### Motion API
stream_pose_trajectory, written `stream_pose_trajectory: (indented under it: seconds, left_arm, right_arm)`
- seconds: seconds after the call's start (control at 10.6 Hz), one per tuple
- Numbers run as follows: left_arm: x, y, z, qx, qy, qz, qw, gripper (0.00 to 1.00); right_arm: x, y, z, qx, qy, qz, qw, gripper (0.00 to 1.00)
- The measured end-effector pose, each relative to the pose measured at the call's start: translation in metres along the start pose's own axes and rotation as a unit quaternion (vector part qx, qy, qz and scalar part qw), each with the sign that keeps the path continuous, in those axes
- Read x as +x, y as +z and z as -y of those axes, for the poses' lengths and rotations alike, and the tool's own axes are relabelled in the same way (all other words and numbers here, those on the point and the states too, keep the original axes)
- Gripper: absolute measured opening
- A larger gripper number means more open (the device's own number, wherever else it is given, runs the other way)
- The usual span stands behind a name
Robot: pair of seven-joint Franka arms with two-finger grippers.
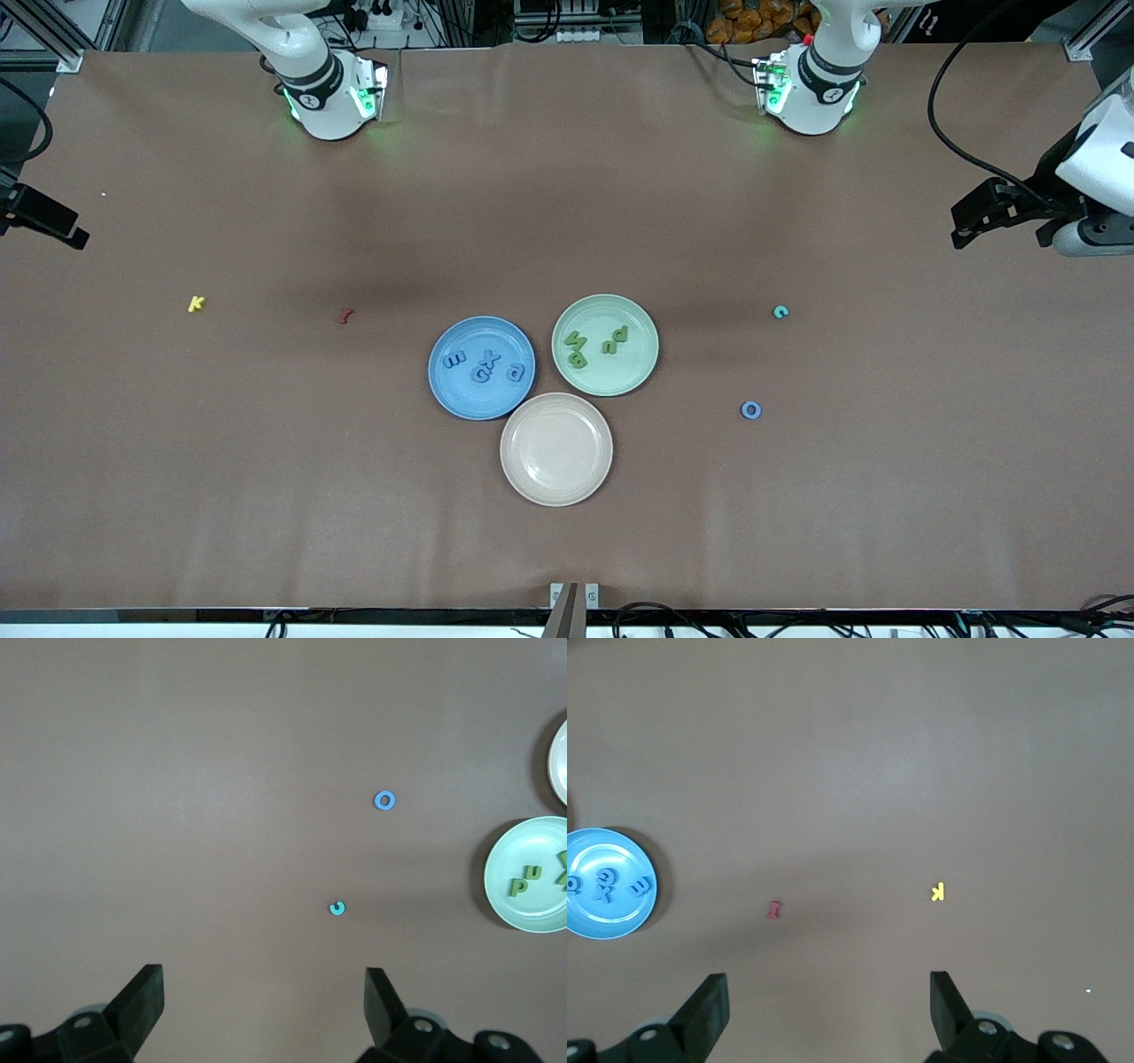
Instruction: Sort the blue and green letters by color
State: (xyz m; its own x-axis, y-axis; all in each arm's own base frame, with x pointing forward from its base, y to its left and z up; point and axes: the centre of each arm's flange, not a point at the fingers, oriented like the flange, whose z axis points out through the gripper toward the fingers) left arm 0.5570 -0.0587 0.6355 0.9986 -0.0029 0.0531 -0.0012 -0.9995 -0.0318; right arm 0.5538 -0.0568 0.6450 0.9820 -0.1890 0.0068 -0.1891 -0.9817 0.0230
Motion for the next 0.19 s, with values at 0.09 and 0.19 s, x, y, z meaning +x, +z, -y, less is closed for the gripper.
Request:
stream_pose_trajectory:
  seconds: [0.09,0.19]
  left_arm:
    - [0.0000,0.0000,0.0003,0.000,0.000,0.000,1.000,1.00]
    - [0.0000,0.0000,0.0005,0.000,0.000,0.000,1.000,1.00]
  right_arm:
    - [-0.0001,0.0002,0.0013,0.000,-0.003,0.000,1.000,1.00]
    - [-0.0004,0.0003,0.0034,0.000,-0.007,0.000,1.000,1.00]
